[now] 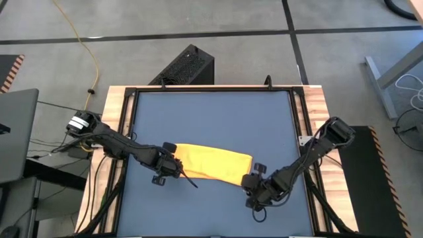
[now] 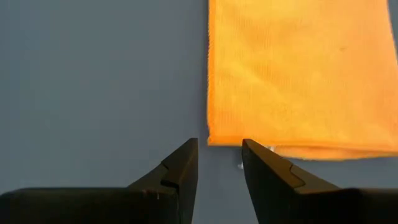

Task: Roll towel
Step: Fold the orange microfiber towel

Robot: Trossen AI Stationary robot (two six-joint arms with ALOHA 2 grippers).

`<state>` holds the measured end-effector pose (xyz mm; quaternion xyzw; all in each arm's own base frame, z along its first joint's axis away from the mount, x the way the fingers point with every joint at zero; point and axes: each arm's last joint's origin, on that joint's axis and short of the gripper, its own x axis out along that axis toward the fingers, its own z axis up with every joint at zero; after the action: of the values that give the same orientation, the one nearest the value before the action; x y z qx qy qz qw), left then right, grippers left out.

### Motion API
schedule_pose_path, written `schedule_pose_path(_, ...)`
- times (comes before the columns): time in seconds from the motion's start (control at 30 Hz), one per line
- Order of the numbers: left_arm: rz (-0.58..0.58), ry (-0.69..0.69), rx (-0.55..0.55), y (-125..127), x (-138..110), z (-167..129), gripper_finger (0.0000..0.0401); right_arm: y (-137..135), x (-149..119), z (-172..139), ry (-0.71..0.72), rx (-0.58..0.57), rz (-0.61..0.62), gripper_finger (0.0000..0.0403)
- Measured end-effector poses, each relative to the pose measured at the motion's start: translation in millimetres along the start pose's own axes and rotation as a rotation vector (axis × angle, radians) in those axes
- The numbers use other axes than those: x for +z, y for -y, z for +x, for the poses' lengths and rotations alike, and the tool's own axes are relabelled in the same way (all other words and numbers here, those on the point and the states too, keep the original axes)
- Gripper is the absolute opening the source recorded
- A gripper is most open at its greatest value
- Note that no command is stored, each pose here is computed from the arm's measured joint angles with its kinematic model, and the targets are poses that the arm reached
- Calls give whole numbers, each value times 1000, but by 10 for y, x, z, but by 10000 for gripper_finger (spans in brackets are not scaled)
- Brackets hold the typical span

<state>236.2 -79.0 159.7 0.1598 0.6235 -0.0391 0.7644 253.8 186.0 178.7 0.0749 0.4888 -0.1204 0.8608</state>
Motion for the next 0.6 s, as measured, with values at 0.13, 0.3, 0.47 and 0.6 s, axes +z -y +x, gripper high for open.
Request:
schedule_pose_path(0.13,7,-1,0,0,-1,0,137,0,0,0,0,0,-1,150)
schedule_pose_path(0.3,14,-1,9,-4,-1,0,134,0,0,0,0,0,-3,150)
schedule_pose_path(0.47,4,-4,2,-30,-1,6,109,0,0,0,0,0,-2,150)
schedule_pose_path(0.6,-13,-7,-29,-60,-1,14,74,0,0,0,0,0,-2,150)
